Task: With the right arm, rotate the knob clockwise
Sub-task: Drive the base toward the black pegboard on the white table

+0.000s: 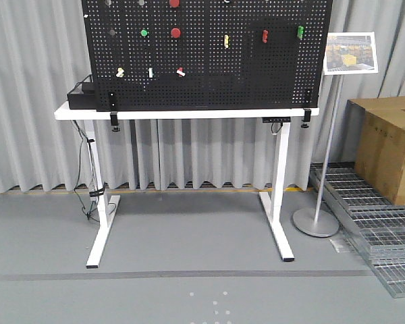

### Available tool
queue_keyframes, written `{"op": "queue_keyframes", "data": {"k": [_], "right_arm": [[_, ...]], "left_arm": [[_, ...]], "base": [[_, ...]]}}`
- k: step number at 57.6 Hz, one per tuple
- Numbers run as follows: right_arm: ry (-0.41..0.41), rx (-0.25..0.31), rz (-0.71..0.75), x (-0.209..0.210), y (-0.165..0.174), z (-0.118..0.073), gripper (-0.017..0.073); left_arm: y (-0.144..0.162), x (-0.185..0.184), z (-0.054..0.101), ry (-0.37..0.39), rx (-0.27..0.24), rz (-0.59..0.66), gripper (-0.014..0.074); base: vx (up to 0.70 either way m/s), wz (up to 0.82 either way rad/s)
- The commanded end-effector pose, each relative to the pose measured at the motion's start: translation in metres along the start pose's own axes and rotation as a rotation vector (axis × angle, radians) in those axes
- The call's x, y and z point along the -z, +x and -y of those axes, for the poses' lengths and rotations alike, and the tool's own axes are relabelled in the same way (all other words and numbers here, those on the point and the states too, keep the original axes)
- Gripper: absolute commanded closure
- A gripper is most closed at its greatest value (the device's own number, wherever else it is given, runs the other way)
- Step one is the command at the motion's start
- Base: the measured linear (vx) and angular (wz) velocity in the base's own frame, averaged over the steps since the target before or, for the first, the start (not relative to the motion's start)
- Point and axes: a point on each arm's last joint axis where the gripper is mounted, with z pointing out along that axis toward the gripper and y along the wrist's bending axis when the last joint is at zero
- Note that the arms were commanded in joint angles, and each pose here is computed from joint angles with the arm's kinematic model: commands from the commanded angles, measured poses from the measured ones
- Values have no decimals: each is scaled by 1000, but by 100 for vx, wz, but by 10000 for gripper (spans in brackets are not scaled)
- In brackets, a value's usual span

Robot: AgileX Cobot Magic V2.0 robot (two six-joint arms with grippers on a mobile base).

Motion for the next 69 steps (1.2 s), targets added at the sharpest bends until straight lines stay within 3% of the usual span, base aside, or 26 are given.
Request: {"op": "queue_keyframes", "data": {"k": [1, 69], "right_arm": [[1, 6, 86, 1, -6, 0, 568], [1, 6, 86, 1, -6, 0, 568]], "left_arm": [[-3, 0, -1, -5, 17, 69, 600], [-3, 0, -1, -5, 17, 69, 600]], "base": [[0, 0], [6, 1]]}}
